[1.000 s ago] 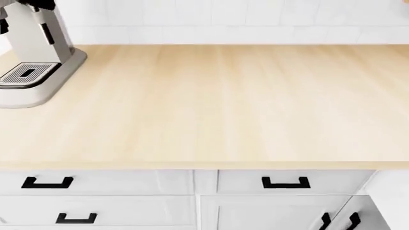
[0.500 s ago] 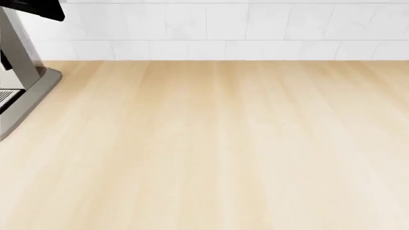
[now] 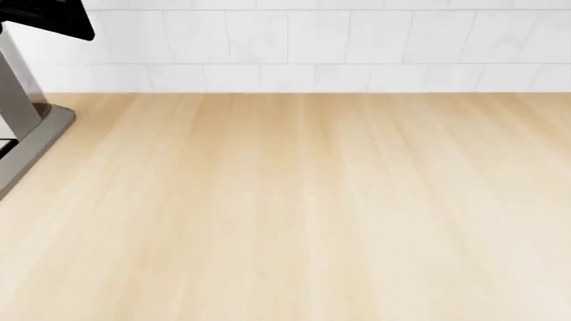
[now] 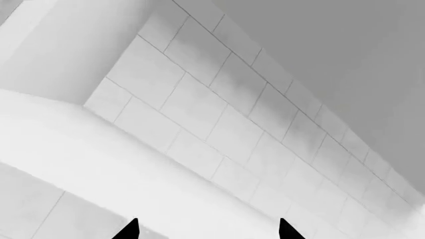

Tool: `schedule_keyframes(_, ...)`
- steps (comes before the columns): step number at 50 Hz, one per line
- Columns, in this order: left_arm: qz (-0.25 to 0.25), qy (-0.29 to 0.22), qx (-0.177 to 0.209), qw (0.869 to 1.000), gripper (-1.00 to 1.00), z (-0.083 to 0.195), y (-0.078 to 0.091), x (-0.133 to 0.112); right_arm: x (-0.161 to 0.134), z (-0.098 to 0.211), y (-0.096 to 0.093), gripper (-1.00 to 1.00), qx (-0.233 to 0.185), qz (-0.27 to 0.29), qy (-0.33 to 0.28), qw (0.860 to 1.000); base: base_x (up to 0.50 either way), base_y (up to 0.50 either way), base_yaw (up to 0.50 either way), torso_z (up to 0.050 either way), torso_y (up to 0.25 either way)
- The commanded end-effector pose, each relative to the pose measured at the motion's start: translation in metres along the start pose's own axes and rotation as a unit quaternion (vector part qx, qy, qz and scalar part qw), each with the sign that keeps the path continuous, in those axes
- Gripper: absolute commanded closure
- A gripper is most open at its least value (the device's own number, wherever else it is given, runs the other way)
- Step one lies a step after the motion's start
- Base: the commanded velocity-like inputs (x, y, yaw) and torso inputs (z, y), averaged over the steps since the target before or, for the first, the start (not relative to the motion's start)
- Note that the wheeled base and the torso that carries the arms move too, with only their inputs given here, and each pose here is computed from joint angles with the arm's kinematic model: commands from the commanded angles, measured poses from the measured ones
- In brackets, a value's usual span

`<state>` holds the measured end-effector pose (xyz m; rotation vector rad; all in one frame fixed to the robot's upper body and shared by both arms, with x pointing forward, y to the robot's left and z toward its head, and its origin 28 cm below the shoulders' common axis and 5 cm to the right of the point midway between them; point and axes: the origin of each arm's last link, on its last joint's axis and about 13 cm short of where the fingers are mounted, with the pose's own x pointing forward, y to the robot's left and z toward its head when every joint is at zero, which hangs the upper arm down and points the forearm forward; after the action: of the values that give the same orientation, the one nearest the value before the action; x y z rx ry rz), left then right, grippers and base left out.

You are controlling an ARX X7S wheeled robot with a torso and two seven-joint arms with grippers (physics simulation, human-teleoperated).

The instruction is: Pick and place the shaker into the drawer. Then close the cabinet.

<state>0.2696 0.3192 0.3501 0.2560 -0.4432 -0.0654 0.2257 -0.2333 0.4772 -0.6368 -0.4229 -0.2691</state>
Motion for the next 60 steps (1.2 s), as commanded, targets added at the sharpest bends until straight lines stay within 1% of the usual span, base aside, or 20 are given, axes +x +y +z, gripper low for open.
schedule_keyframes(1,-0.002,0.004,-0.001,1.000,-1.00,-0.003,-0.001,-0.002,-0.001,-0.002,0.003,-1.00,-0.005,0.006,0.001,1.000,0.50,0.00,0.00,0.000,0.000)
schedule_keyframes(4,-0.003,0.005,-0.001,1.000,-1.00,-0.003,-0.002,-0.002,-0.002,-0.002,0.003,-1.00,-0.007,0.008,0.001,1.000,0.50,0.00,0.00,0.000,0.000)
schedule_keyframes(9,-0.004,0.006,-0.004,1.000,-1.00,-0.004,-0.003,-0.005,-0.005,0.004,0.001,-1.00,-0.004,-0.001,-0.008,1.000,0.00,0.00,0.00,0.000,0.005)
schedule_keyframes(12,-0.006,0.010,-0.007,1.000,-1.00,-0.007,-0.005,-0.008,-0.009,0.020,-0.005,-1.00,-0.009,-0.020,-0.036,0.999,0.00,0.00,0.00,0.000,0.000)
schedule_keyframes(15,-0.011,0.020,-0.014,1.000,-1.00,-0.015,-0.009,-0.014,-0.016,0.045,-0.014,-1.00,-0.019,-0.045,-0.082,0.995,0.00,0.00,0.00,0.000,0.000)
schedule_keyframes(18,-0.018,0.033,-0.021,0.999,-1.00,-0.026,-0.016,-0.022,-0.028,0.074,-0.022,-1.00,-0.030,-0.079,-0.143,0.986,0.00,0.00,0.00,0.000,0.003)
schedule_keyframes(20,-0.021,0.043,-0.031,0.998,-1.00,-0.035,-0.021,-0.029,-0.037,0.096,-0.026,-1.00,-0.031,-0.099,-0.191,0.976,0.00,0.00,0.00,0.000,0.000)
schedule_keyframes(24,-0.029,0.064,-0.048,0.996,-1.00,-0.052,-0.033,-0.042,-0.050,0.130,-0.027,-1.00,-0.036,-0.099,-0.262,0.959,0.00,0.00,0.00,0.000,0.000)
schedule_keyframes(28,-0.034,0.082,-0.064,0.994,-1.00,-0.067,-0.042,-0.052,-0.050,0.150,-0.022,-1.00,-0.034,-0.080,-0.305,0.949,0.00,0.00,0.00,0.000,0.000)
schedule_keyframes(31,-0.036,0.094,-0.076,0.992,-1.00,-0.077,-0.048,-0.060,-0.044,0.161,-0.012,-1.00,-0.029,-0.056,-0.329,0.942,0.00,0.00,0.00,0.000,0.000)
schedule_keyframes(32,-0.035,0.098,-0.080,0.991,-1.00,-0.076,-0.048,-0.060,-0.041,0.164,-0.009,-1.00,-0.026,-0.048,-0.336,0.940,0.00,0.00,0.00,0.000,0.000)
schedule_keyframes(36,-0.034,0.111,-0.090,0.989,-1.00,-0.081,-0.052,-0.067,-0.025,0.174,0.005,-1.00,-0.002,-0.007,-0.353,0.936,0.00,0.00,0.00,0.000,0.003)
schedule_keyframes(43,-0.021,0.131,-0.104,0.986,-1.00,-0.094,-0.056,-0.083,0.023,0.190,0.037,-1.00,0.070,0.076,-0.354,0.930,0.00,0.00,0.00,0.002,0.001)
schedule_keyframes(45,-0.018,0.137,-0.108,0.985,-1.00,-0.098,-0.056,-0.088,0.037,0.192,0.047,-1.00,0.079,0.094,-0.349,0.929,0.00,0.00,0.00,0.000,0.000)
schedule_keyframes(49,-0.011,0.152,-0.116,0.981,-1.00,-0.112,-0.061,-0.104,0.070,0.192,0.076,-1.00,0.101,0.146,-0.336,0.925,0.00,0.00,0.00,0.002,0.000)
schedule_keyframes(52,-0.009,0.160,-0.122,0.980,-1.00,-0.118,-0.062,-0.112,0.088,0.196,0.091,-1.00,0.106,0.171,-0.331,0.922,0.00,0.00,0.01,0.004,0.000)
schedule_keyframes(56,-0.007,0.172,-0.128,0.977,-1.00,-0.125,-0.065,-0.122,0.094,0.189,0.108,-1.00,0.104,0.193,-0.321,0.922,0.01,0.00,0.01,0.006,0.000)
schedule_keyframes(60,-0.006,0.187,-0.139,0.972,-1.00,-0.133,-0.068,-0.134,0.098,0.182,0.117,-1.00,0.094,0.208,-0.308,0.924,0.00,0.00,0.00,0.000,0.000)
